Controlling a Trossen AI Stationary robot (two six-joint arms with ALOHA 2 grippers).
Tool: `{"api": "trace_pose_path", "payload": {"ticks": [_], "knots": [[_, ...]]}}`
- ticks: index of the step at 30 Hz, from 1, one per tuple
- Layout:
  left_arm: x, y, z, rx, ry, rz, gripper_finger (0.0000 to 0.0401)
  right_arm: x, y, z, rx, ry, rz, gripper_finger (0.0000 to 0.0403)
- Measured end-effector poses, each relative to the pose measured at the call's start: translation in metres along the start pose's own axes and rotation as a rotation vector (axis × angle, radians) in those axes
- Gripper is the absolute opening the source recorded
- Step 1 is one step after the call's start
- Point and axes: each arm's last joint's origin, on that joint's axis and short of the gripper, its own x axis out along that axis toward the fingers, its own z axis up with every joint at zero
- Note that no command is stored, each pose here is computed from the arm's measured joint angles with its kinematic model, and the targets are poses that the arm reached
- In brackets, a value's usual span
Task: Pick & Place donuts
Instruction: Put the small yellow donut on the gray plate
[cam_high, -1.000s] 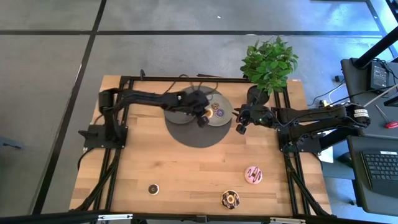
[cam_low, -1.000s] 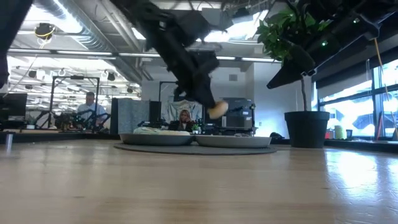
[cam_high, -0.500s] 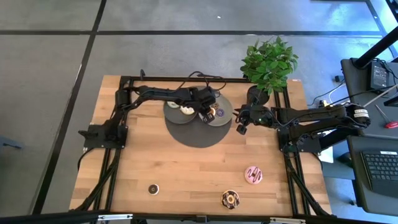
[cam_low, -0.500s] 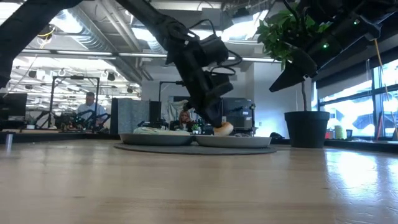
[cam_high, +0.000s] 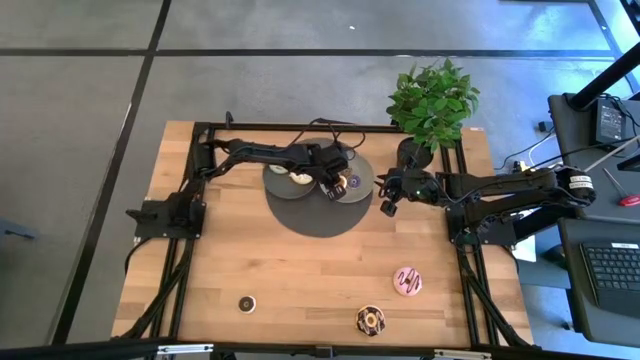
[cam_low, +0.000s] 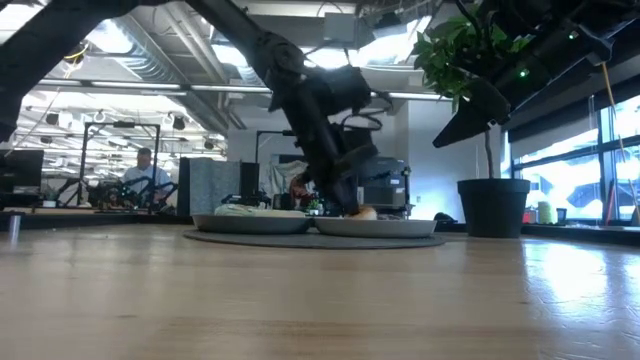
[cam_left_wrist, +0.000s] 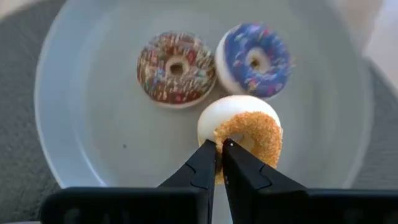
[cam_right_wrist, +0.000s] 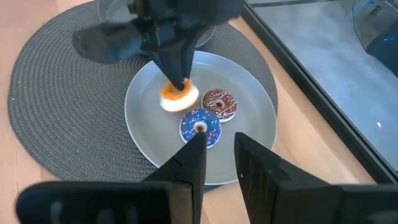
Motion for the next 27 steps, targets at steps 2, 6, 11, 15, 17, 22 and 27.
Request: {"api": "trace_pose_path", "payload": {"ticks": [2,6,11,15,17,22,27], "knots": [[0.0050,0.0001,-0.0013,0.000,0.002,0.001,0.0019,0.0000,0.0000,-0.0002,0.000,0.002,0.000,0.0086],[0.0092,0.0016,-0.0022,-0.002,0.002,0.014,0.0017,0.0000,0.0000,-0.0002,0.000,0.002,0.000,0.0086],[0.0092,0.0022,-0.0011,-0.002,-0.014,0.049,0.0017,0.0000,0.0000,-0.0002,-0.001,0.002,0.000,0.0086],[0.0092,0.0025,-0.0002,-0.004,-0.024,0.052,0.0017,0.0000,0.0000,-0.0008,-0.004,0.007,0.000,0.0086],[0.0092,0.0025,-0.0002,-0.004,-0.024,0.051,0.0017,0.0000,0.0000,-0.0010,-0.005,0.009,-0.001,0.0086],[0.0092,0.0019,-0.0001,-0.019,-0.029,0.060,0.0017,0.0000,0.0000,-0.0011,-0.006,0.009,-0.001,0.0086],[0.0090,0.0036,0.0002,-0.047,-0.041,0.117,0.0017,0.0000,0.0000,-0.0011,-0.006,0.010,-0.001,0.0086]]}}
